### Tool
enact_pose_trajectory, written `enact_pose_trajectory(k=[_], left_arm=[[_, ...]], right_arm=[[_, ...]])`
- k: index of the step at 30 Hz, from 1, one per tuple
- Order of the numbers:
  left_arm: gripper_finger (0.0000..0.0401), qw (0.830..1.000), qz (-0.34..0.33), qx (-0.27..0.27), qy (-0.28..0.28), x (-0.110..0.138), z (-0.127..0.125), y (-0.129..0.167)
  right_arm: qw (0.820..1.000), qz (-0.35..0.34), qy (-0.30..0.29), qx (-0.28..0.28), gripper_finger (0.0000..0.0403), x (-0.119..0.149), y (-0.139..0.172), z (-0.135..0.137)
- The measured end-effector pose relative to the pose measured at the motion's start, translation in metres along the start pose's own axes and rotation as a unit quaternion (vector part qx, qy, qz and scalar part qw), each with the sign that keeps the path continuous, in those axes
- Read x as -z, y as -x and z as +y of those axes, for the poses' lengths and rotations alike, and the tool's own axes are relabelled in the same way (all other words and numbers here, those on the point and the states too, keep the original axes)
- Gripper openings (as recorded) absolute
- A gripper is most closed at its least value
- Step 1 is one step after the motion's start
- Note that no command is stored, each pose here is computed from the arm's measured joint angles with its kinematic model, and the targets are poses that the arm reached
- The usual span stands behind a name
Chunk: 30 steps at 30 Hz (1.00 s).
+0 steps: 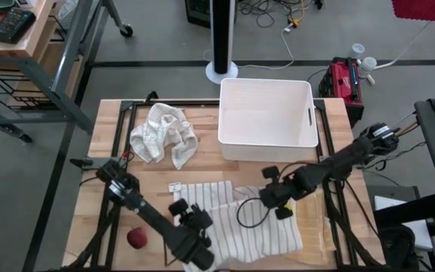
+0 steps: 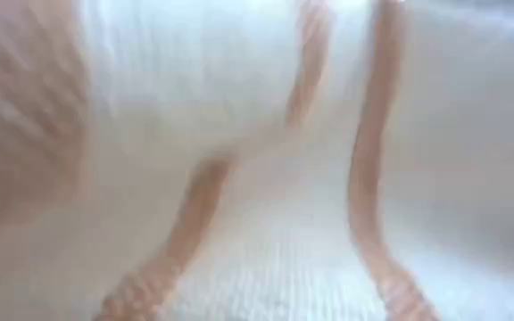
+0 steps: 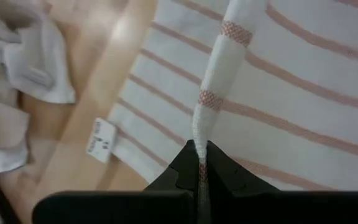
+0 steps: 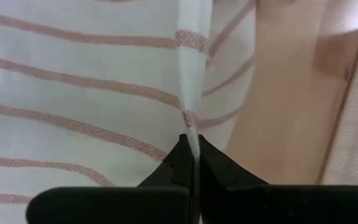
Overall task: Fold towel
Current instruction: Fold the white striped towel
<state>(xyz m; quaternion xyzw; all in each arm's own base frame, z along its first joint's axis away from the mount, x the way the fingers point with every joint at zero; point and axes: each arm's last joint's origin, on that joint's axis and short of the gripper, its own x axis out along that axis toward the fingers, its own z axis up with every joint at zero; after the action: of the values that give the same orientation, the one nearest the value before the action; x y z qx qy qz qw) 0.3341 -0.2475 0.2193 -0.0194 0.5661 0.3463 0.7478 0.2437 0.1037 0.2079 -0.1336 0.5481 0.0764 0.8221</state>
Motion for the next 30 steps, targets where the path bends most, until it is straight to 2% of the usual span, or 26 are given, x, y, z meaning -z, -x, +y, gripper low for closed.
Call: enact_pose_trajectory(k=[6,13,17,24,30], left_arm=[[0.0,0.999,0.013,-0.023,0.025,0.002,0.03,-0.007],[0.0,0.997,-0.006,-0.068,0.047,0.003,0.069,-0.023],[0.0006,0.997,-0.001,-0.062,0.048,-0.003,0.086,-0.037],[0.0042,0.998,0.015,-0.035,0.048,-0.009,0.101,-0.067],[0.0095,0.997,0.043,-0.049,0.039,-0.004,0.106,-0.075]], right_arm=[[0.999,-0.016,0.021,0.029,0.0,-0.005,-0.002,-0.016],[0.998,-0.022,0.027,0.046,0.0,-0.007,-0.006,-0.035],[0.998,-0.022,0.027,0.052,0.0,-0.007,-0.007,-0.045],[0.998,-0.011,0.013,0.058,0.0004,-0.003,-0.01,-0.066],[0.998,-0.01,0.005,0.055,0.0064,0.0,-0.01,-0.079]])
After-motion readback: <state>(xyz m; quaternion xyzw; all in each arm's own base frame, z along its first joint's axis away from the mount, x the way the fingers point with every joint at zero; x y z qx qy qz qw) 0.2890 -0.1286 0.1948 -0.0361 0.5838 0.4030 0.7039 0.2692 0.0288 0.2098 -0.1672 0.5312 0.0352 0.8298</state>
